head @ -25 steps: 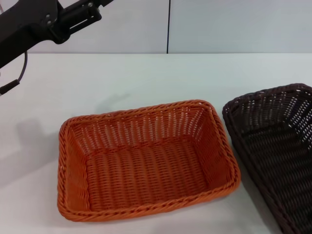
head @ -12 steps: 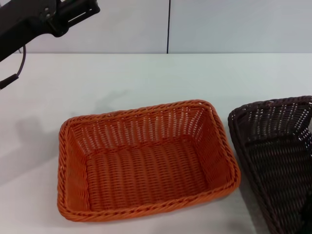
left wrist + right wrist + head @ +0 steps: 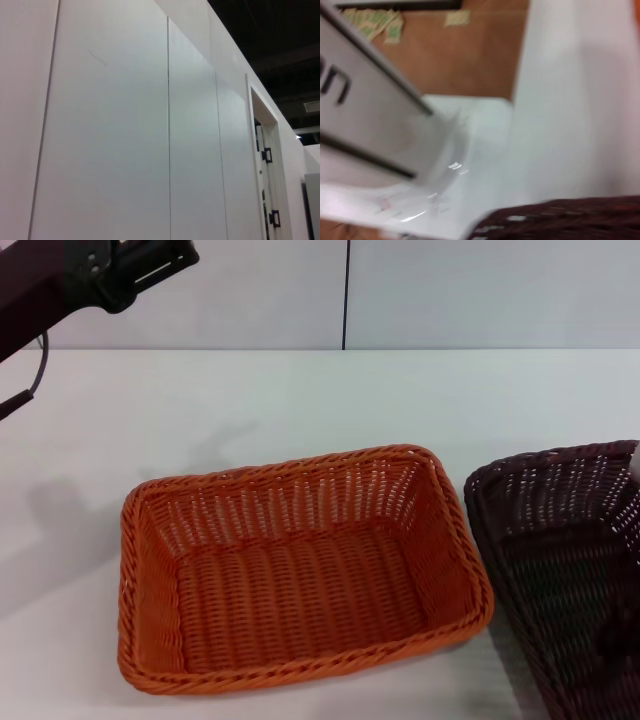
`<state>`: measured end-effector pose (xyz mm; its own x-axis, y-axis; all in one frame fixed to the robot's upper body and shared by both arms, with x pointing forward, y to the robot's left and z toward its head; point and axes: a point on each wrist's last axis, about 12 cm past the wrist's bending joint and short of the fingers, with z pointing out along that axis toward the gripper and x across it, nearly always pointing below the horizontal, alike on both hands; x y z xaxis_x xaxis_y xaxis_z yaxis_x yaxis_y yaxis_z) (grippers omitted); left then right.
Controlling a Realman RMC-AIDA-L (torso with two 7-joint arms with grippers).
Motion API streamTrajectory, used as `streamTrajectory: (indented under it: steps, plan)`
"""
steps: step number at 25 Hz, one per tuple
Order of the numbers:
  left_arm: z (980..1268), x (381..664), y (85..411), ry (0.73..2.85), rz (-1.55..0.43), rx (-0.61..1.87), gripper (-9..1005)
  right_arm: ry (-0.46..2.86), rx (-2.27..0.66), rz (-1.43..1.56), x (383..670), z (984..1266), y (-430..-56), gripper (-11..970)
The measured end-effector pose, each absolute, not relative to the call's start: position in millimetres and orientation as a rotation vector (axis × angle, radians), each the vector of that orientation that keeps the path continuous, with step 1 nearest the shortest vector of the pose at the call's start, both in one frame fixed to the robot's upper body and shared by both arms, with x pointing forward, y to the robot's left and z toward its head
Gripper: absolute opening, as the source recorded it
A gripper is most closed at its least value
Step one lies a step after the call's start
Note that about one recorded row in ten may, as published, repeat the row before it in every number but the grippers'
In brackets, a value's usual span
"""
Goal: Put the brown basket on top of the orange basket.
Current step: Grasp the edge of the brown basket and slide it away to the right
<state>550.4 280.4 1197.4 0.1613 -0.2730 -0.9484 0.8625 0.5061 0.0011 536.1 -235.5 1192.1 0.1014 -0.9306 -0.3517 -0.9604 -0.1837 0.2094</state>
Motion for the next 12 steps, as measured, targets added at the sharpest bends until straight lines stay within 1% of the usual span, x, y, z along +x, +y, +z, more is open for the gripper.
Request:
streamTrajectory:
  steps: [1, 2, 3, 6, 7, 9, 10, 12]
  plan:
    - [1197, 550, 281, 1.128, -0.895, 0.645, 838, 1.957, -2.234, 0.614, 541, 1197, -240, 458]
    - [1196, 550, 281, 1.131, -0.895, 0.643, 838, 1.954, -2.156, 0.561, 552, 1207, -248, 458]
    - [1196, 550, 281, 1.131, -0.895, 0.643, 838, 1.954, -2.156, 0.561, 552, 1207, -248, 458]
    - [1193, 551, 282, 1.14, -0.898, 0.635, 838, 1.959, -2.038, 0.457, 569, 1220, -262, 458]
    - [1192, 551, 282, 1.14, -0.896, 0.636, 838, 1.959, -1.961, 0.377, 581, 1228, -270, 458]
    - [1192, 551, 282, 1.139, -0.892, 0.637, 837, 1.959, -1.891, 0.313, 593, 1233, -275, 458]
    - [1192, 551, 282, 1.139, -0.891, 0.637, 837, 1.959, -1.891, 0.313, 593, 1233, -275, 458]
    - [1191, 550, 282, 1.14, -0.892, 0.636, 837, 1.959, -1.824, 0.281, 606, 1236, -278, 458]
